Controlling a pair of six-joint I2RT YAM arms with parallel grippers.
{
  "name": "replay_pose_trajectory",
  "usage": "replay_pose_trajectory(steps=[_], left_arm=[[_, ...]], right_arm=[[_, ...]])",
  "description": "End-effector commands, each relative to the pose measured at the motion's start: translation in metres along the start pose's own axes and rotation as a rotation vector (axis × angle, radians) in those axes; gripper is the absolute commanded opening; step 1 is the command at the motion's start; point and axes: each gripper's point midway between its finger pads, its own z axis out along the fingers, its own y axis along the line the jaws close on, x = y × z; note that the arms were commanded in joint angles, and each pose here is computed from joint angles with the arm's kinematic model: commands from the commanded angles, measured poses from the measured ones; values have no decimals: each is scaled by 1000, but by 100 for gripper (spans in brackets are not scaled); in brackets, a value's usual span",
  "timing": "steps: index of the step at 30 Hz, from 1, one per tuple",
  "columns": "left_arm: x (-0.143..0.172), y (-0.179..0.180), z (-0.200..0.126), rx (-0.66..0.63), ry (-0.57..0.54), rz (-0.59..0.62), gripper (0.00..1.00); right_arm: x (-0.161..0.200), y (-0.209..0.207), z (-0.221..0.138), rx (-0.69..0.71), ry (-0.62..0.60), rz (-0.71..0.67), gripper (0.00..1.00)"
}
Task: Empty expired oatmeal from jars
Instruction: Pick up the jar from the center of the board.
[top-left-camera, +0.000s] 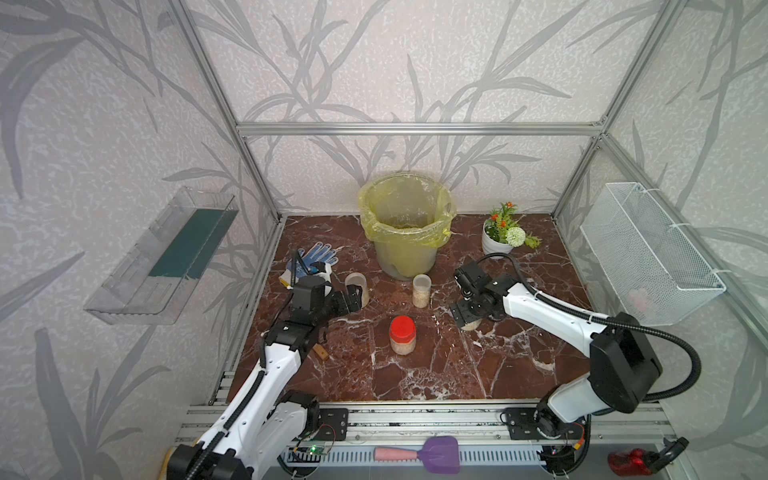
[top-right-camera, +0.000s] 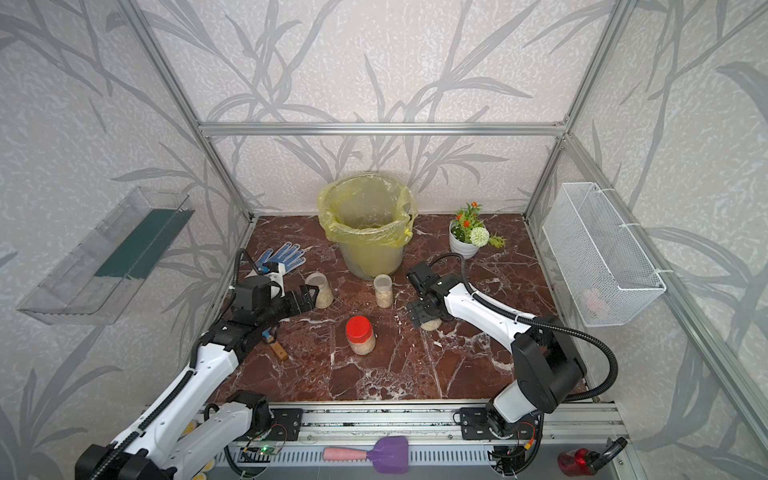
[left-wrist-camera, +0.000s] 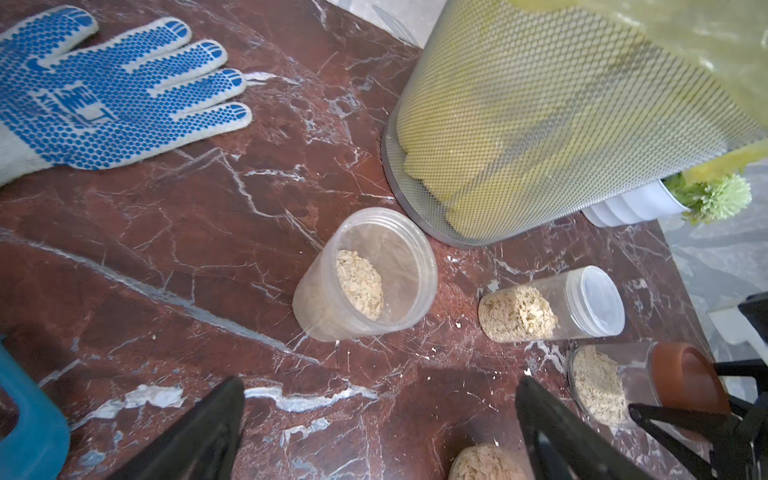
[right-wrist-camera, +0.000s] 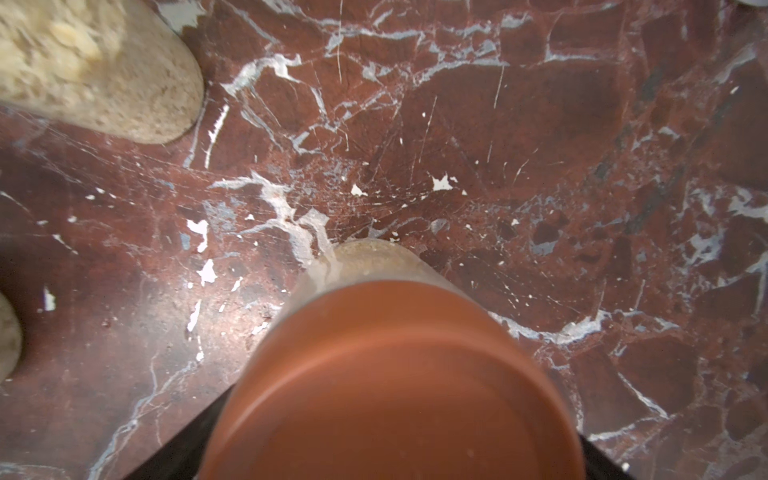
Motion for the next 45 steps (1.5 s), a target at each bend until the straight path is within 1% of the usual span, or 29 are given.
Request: replay_pose_trajectory(steps=[1,9,12,14,21,26,32,36,38,41,45], left_arm=[[-15,-11,-3,18,-41,55,99],[-17,-36,1,103,-24,133,99],[-17,-44,3,127,-26,167,99],[-19,-49,2,140,-37,184,99],[-24,-68,-3,175,-57,273,99],[-26,-82,-2,200,-59,334,99],[-23,-106,3,272,-59,421,99],[-17,-131,6,343,-44,510,99],[-11,-147,6,402,-41,568,99],[-8,-169,5,448,-47,643,99],[2,-197,6,511,-18,741,99]], right_arm=[[-4,1,1,-12,3,0,88],[-2,-2,0,-34,-3,24,58],[-5,-2,-6,-57,-16,34,49],[-9,-1,-12,-79,-28,46,46],[-19,-1,-38,-185,-62,91,42],[-23,-4,-56,-235,-76,105,40],[-28,-10,-75,-304,-87,161,36],[-30,-11,-90,-349,-87,185,34],[-30,-10,-100,-367,-78,179,34],[-28,-8,-114,-400,-60,183,34],[-28,-6,-130,-458,-59,202,34]])
